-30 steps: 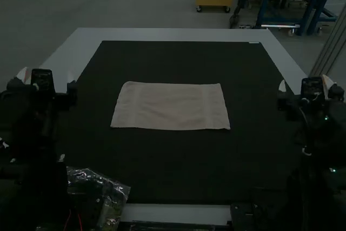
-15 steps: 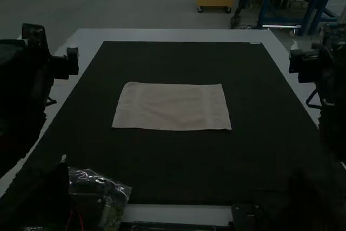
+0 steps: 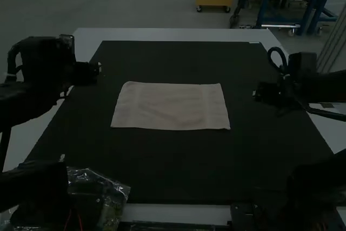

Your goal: Fold the towel.

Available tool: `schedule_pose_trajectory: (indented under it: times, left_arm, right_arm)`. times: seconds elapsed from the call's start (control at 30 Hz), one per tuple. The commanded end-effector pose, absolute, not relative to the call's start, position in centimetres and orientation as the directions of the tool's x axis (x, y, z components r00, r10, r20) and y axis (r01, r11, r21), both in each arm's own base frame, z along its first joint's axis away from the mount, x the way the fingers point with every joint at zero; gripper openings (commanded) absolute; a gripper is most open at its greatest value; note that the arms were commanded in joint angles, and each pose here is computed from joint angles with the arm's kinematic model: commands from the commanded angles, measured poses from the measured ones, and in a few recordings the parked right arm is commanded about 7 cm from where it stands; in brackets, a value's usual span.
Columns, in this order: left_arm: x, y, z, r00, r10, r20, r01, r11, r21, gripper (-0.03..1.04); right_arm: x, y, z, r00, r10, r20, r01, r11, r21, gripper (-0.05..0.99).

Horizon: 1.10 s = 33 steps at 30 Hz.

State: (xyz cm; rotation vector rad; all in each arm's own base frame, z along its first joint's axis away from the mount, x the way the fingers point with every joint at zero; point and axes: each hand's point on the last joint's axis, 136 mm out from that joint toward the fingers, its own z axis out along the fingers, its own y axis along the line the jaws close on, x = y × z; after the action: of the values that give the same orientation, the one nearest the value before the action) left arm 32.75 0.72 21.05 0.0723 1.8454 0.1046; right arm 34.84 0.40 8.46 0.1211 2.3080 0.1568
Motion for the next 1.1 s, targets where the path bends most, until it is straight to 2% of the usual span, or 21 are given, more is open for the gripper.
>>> schedule_pose_trajectory:
  times: [0.0,0.13,0.2,0.37,0.43,0.53,0.87,1.07]
  left_arm:
    - [32.8,-2.1,20.0,-0.308,0.140,-0.941,0.139,0.985,0.101,0.95]
    - [33.7,-2.7,14.5,-0.465,0.132,-0.875,0.200,0.979,0.041,0.95]
    - [34.6,-1.9,12.4,-0.513,0.109,-0.851,0.193,0.981,0.010,0.96]
    - [37.0,0.5,8.6,-0.595,0.041,-0.802,0.165,0.984,-0.072,0.96]
    - [37.9,0.9,7.4,-0.611,0.031,-0.791,0.163,0.983,-0.087,0.96]
    - [39.2,0.3,6.9,-0.613,0.024,-0.789,0.201,0.971,-0.126,0.96]
    - [42.8,-2.2,5.7,-0.611,0.051,-0.790,0.263,0.954,-0.142,0.96]
    - [44.8,-2.6,4.2,-0.610,0.071,-0.789,0.255,0.961,-0.110,0.96]
  right_arm:
    - [35.6,1.8,10.6,-0.631,0.143,-0.763,-0.014,0.980,0.196,0.92]
    - [35.5,3.9,10.7,-0.636,0.100,-0.765,-0.107,0.970,0.216,0.92]
    - [35.6,4.7,10.9,-0.626,0.083,-0.775,-0.140,0.966,0.216,0.92]
    - [35.8,7.4,10.8,-0.619,0.040,-0.785,-0.215,0.952,0.217,0.92]
    - [35.8,8.5,10.6,-0.615,0.022,-0.788,-0.245,0.945,0.217,0.92]
    - [36.1,9.7,10.4,-0.606,0.004,-0.796,-0.276,0.937,0.215,0.92]
    - [38.6,10.9,7.6,-0.616,-0.022,-0.787,-0.307,0.928,0.214,0.92]
    - [40.6,11.2,5.7,-0.619,-0.036,-0.785,-0.314,0.927,0.205,0.92]
